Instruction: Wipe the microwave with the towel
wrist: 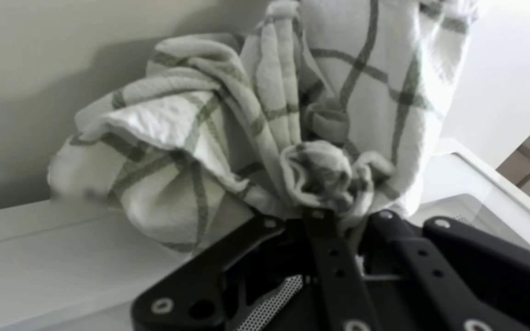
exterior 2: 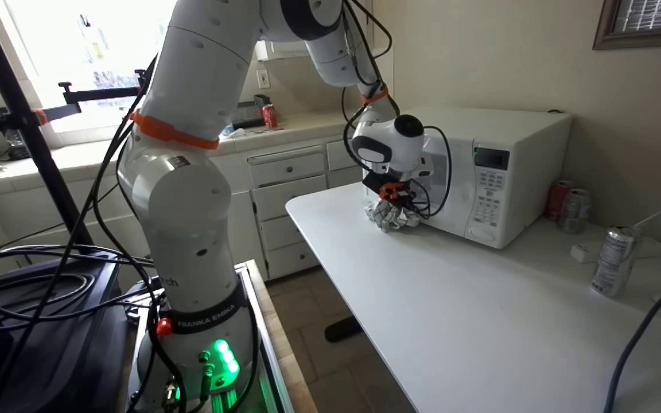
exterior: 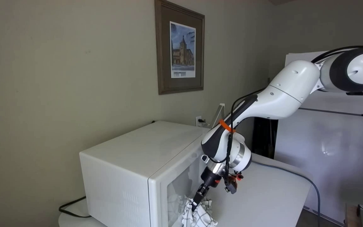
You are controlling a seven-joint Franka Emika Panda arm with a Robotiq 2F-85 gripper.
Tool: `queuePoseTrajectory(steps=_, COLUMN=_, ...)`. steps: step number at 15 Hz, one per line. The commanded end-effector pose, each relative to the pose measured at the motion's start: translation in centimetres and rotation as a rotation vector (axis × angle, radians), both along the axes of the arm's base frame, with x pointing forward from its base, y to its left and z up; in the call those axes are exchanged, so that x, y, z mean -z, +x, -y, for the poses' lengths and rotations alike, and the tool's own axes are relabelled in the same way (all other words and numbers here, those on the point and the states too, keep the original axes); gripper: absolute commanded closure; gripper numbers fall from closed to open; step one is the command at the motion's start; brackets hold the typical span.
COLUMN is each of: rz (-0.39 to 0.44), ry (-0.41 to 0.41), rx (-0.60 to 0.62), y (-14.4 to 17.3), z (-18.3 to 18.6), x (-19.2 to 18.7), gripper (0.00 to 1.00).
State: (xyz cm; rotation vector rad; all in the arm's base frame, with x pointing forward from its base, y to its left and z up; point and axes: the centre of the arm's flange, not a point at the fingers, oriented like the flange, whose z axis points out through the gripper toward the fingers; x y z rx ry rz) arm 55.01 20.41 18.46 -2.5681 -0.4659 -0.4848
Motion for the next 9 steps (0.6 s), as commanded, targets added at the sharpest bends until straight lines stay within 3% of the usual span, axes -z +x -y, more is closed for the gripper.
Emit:
queuePoseTrajectory(steps=1, rz=0.052, ry=-0.01, rx=0.021, y=4.2, z=-3.2, x=-1.5, gripper=0.97)
queuePoseTrajectory(steps=9, rz=0.102, ry=-0.044, rx=0.074, y=2.3, z=-5.0, x=-7.2, gripper=0.97)
